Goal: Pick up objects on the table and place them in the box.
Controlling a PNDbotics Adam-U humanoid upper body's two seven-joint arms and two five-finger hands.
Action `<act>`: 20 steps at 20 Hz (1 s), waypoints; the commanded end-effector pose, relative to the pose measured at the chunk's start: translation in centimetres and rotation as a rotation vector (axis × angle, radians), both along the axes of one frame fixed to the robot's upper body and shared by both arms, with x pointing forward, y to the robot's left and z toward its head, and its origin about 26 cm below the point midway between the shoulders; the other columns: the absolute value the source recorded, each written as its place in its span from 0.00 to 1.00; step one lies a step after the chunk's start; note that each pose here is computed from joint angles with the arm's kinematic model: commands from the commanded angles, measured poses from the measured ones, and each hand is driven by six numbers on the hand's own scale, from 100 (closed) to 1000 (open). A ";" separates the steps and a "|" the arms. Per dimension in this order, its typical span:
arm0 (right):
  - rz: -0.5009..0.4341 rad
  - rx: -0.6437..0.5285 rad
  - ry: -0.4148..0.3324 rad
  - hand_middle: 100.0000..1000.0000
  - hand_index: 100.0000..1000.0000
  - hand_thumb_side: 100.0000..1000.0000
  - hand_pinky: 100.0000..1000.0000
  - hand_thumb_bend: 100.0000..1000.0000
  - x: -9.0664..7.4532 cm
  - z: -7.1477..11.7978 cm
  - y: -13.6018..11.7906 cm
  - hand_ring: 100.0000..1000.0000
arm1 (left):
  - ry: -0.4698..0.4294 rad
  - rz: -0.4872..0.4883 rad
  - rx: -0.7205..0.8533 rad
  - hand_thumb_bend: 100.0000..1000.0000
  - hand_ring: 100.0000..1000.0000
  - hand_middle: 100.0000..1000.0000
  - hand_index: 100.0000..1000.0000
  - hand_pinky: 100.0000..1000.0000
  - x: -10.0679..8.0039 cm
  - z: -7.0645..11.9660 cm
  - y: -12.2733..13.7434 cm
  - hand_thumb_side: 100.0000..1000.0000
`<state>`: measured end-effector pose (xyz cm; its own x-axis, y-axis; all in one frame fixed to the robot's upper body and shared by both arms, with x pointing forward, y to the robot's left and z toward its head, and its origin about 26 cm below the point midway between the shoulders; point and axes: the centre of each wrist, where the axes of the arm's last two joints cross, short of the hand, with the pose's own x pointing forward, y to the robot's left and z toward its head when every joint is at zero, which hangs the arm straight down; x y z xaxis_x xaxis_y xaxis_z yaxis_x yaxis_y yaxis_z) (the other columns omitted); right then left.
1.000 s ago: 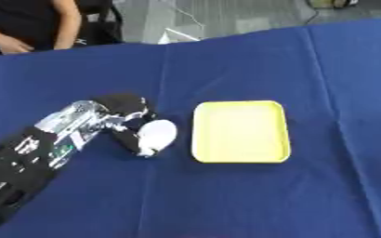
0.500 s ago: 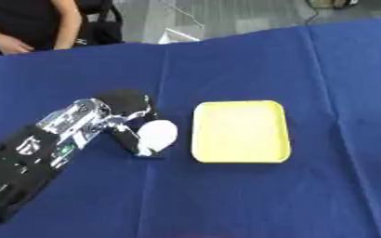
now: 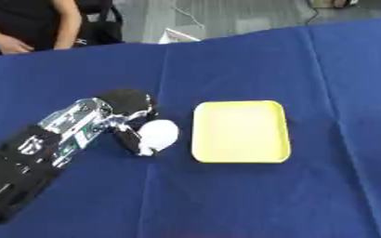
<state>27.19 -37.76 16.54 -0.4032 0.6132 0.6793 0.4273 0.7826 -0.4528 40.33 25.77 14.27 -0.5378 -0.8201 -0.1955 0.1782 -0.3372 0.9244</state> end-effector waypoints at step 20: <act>0.003 -0.017 -0.019 0.84 0.95 0.74 0.64 0.33 -0.1 0.7 -0.1 0.68 | 0.033 0.083 -0.092 0.28 0.63 0.47 0.59 0.84 0.3 0.8 0.8 0.36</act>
